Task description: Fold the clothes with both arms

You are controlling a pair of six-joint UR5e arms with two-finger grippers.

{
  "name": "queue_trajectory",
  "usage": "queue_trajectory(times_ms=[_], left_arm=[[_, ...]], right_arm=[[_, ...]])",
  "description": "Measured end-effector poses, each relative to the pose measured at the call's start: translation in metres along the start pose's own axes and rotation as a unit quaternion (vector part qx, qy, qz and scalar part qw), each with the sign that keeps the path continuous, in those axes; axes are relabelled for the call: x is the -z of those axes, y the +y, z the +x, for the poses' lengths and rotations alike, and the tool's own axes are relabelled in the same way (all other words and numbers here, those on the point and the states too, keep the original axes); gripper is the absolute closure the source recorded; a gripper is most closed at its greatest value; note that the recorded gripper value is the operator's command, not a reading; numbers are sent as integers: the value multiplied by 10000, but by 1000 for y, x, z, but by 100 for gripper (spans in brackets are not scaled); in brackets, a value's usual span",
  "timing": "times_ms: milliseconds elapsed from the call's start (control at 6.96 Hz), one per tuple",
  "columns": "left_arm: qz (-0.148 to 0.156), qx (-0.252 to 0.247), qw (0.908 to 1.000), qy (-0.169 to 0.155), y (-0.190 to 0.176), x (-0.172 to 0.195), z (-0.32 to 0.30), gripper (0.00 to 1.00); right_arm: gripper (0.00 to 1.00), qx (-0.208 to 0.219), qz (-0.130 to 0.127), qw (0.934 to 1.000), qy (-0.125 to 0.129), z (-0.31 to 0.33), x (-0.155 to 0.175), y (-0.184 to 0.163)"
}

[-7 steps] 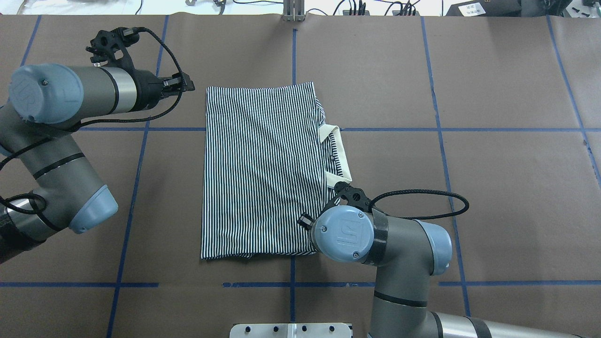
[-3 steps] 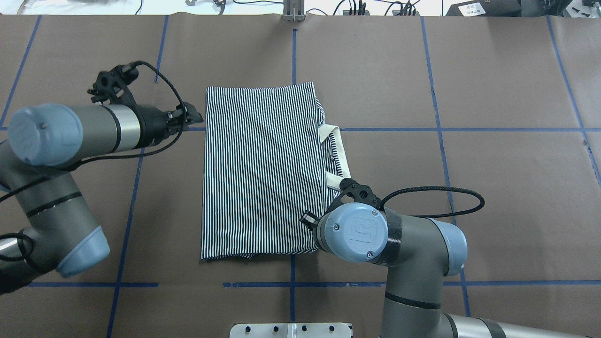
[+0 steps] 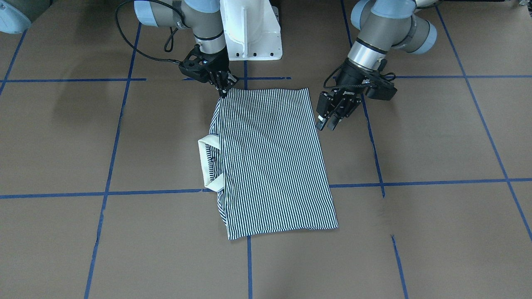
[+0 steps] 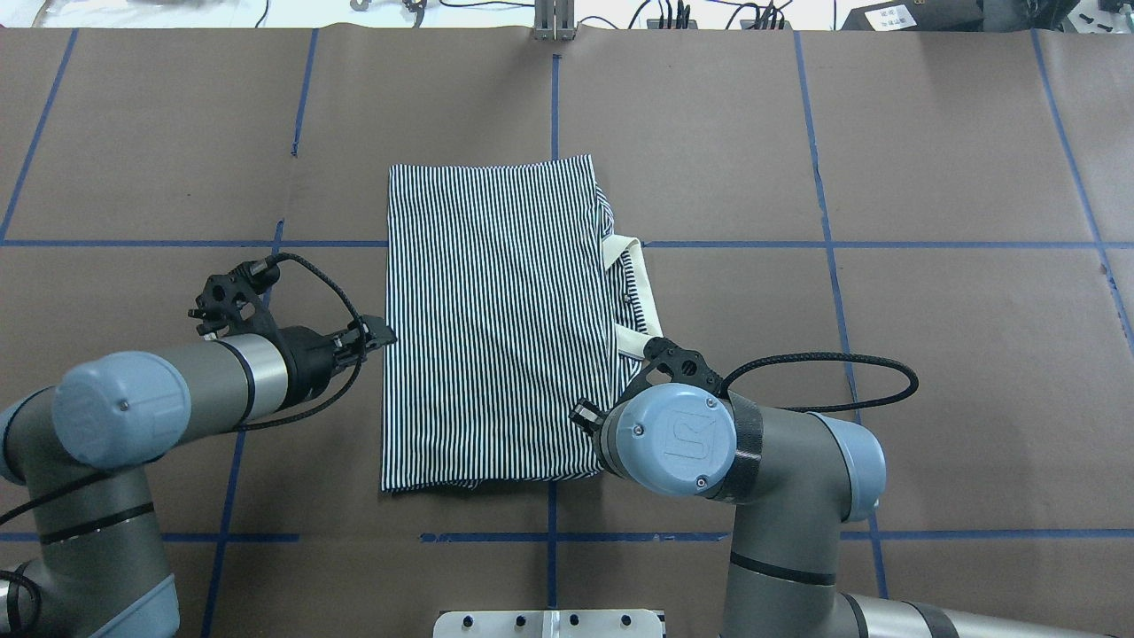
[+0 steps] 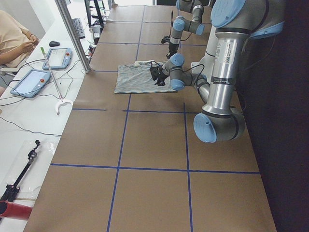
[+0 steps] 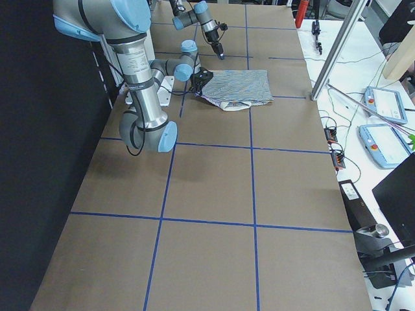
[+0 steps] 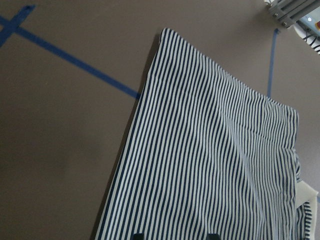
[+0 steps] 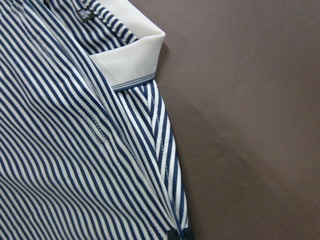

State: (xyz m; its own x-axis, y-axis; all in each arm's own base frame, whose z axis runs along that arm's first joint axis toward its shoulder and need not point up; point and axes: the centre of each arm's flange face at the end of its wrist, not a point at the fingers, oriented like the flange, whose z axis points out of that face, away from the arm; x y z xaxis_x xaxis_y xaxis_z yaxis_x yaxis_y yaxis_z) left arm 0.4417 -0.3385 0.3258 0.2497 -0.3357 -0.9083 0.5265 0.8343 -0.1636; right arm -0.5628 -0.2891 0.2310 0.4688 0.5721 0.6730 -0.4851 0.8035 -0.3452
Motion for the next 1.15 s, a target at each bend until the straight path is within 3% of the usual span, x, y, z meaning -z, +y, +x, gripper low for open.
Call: queue_trajectory(times_ms=[575,1150], left_arm=[[-409,52,9962,-771,83,-15,-28,47],[-610,6,9938,-928,110,-12,-33,52]], right_arm=[[100,5,-15,10000,-20,0,2,0],[100,6,-20,10000,-28,-1,3,1]])
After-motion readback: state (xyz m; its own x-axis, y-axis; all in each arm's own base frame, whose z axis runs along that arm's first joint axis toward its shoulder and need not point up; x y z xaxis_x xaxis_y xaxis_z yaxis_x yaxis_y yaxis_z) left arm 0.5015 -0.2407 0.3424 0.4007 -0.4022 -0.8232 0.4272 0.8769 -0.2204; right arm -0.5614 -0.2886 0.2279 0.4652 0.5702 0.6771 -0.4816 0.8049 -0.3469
